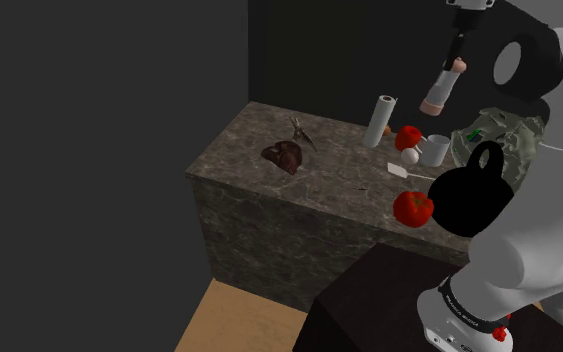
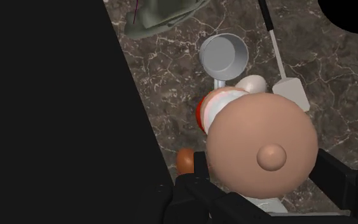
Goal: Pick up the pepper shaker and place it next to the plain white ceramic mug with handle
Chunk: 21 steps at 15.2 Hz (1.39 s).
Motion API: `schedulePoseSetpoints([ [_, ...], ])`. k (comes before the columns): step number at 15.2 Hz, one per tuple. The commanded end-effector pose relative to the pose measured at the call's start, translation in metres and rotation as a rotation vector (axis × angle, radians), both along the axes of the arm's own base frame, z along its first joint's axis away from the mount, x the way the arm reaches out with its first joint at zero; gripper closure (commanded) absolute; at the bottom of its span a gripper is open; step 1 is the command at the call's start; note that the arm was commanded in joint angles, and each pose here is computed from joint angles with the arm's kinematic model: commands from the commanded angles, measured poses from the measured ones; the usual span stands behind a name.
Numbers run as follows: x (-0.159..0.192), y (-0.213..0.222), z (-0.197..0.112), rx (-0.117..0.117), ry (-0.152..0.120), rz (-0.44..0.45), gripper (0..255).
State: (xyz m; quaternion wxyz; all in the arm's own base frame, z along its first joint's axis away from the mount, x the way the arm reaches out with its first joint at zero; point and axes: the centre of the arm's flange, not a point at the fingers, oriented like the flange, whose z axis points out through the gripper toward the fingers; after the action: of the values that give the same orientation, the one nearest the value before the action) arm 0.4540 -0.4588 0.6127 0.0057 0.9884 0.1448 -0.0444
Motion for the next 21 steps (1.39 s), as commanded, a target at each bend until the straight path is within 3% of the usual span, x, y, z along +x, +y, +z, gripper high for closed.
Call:
schedulePoseSetpoints([
  [1,-0.004,-0.031,-0.003,0.000,0.000,0.003,255],
  [4,-0.008,-0.071,-0.009,0.000,-0.001,0.003,255],
  [21,-0.008,-0.071,-0.098,0.000,-0.001,0.003,255],
])
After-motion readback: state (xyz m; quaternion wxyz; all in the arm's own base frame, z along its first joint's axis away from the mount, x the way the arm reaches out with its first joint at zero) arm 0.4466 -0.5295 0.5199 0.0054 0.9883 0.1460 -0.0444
